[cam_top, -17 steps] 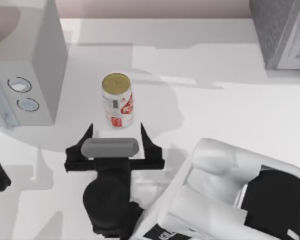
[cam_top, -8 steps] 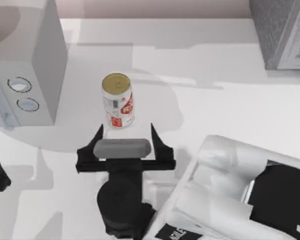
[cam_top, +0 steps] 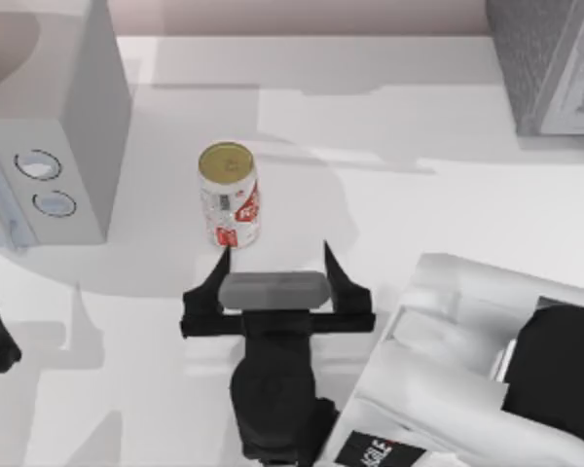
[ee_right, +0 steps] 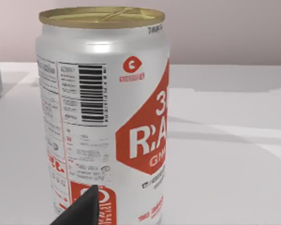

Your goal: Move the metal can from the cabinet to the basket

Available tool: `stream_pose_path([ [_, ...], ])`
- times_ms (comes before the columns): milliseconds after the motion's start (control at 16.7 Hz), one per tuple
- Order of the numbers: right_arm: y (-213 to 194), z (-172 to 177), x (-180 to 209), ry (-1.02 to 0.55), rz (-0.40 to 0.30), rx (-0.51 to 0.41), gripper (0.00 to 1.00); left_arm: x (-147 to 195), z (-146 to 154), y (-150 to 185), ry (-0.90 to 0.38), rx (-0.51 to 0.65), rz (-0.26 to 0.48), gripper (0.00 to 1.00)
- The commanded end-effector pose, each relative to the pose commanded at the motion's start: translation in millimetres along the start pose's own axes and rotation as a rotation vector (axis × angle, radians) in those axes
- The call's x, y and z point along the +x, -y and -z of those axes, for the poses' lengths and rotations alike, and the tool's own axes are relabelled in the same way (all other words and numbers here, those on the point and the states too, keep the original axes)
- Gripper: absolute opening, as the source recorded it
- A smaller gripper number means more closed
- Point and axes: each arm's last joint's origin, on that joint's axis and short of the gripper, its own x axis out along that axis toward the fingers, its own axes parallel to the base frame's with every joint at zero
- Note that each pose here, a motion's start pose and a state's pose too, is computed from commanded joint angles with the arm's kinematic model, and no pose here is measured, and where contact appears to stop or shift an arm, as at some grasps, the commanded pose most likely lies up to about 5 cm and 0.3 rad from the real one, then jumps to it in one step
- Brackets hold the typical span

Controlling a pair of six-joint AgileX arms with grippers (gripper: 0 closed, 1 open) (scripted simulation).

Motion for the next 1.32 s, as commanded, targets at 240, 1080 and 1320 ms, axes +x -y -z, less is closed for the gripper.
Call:
stream_pose_path([
  [240,1.6,-5.5,2.2,-0.002,-0.003,-0.005,1.0,0.0,0.0,0.0,0.0,0.0,0.0,1.0],
  [1080,200.5,-192.9,28.9,-0.01,0.006,-0.011,1.0,0.0,0.0,0.0,0.0,0.0,0.0,1.0],
  [1320,274.3,-206.3,-17.2,-0.012,0.006,-0.008,1.0,0.0,0.0,0.0,0.0,0.0,0.0,1.0],
])
